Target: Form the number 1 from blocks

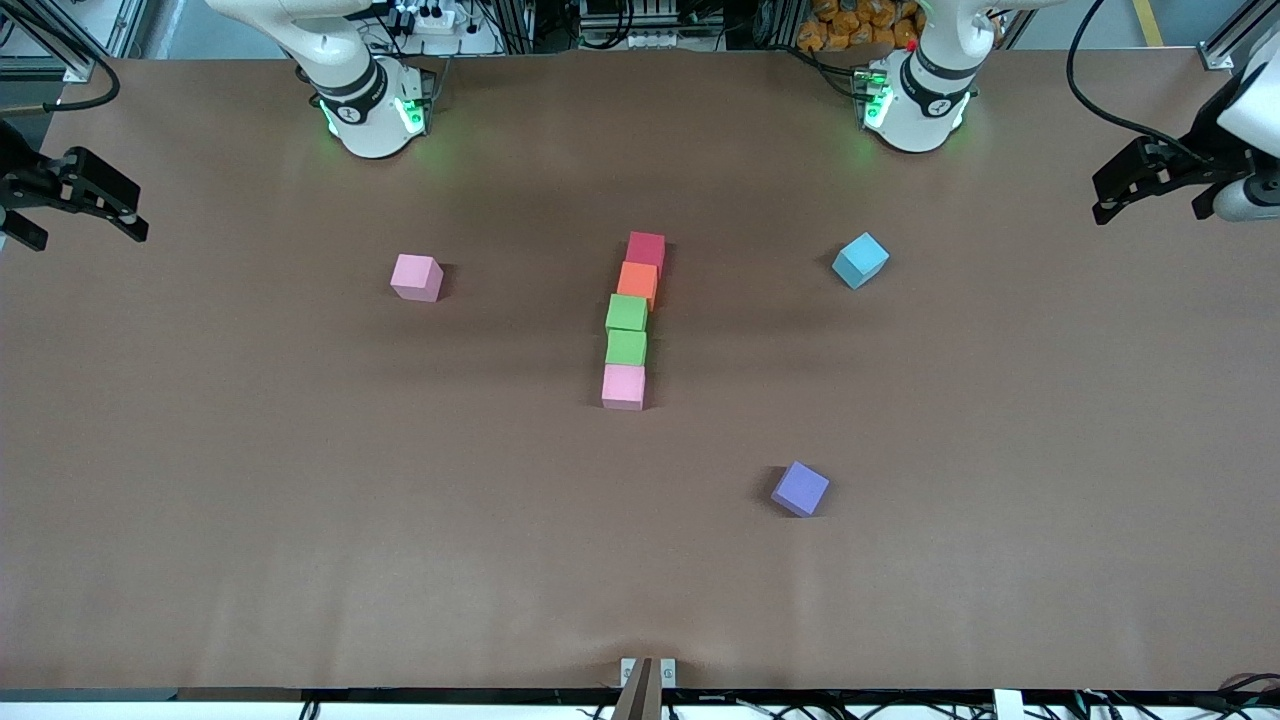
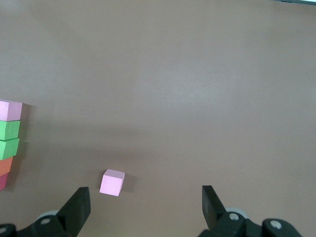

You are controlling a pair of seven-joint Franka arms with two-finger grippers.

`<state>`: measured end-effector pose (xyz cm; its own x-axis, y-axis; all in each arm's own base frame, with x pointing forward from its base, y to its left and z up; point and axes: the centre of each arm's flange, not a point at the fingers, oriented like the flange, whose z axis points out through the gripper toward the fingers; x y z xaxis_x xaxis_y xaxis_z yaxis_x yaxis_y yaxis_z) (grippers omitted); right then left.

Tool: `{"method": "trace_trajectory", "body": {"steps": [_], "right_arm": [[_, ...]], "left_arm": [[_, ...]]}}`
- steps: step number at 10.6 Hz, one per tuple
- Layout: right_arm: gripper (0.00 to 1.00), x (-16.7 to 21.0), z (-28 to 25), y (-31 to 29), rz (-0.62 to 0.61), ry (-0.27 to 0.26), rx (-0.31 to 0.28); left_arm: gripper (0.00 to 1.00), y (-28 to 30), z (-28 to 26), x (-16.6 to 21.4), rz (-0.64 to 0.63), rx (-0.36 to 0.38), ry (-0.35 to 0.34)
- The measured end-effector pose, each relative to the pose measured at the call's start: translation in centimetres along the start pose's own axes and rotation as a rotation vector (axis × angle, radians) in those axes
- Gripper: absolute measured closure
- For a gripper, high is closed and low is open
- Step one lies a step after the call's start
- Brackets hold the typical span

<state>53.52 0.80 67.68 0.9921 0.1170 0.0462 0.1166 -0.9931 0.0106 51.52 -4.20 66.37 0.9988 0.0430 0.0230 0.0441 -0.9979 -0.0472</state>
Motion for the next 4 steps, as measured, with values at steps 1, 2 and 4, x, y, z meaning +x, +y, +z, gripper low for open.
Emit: {"method": "trace_trajectory", "body": {"steps": [1, 2, 4], "right_arm": [[0.00, -0.01, 0.04, 0.16, -0.003, -0.001, 0.007], [0.00, -0.04, 0.06, 0.37, -0.002, -0.001, 0.011], [0.00, -0.05, 0.08, 0.37, -0.002, -0.001, 0.027]], "left_arm": [[0.00, -0.17, 0.01, 0.02, -0.009, -0.001, -0.001], [0.00, -0.19, 0.02, 0.01, -0.014, -0.006, -0.002], [0.00, -0.05, 0.04, 0.00, -0.015, -0.026, -0.006]]}}
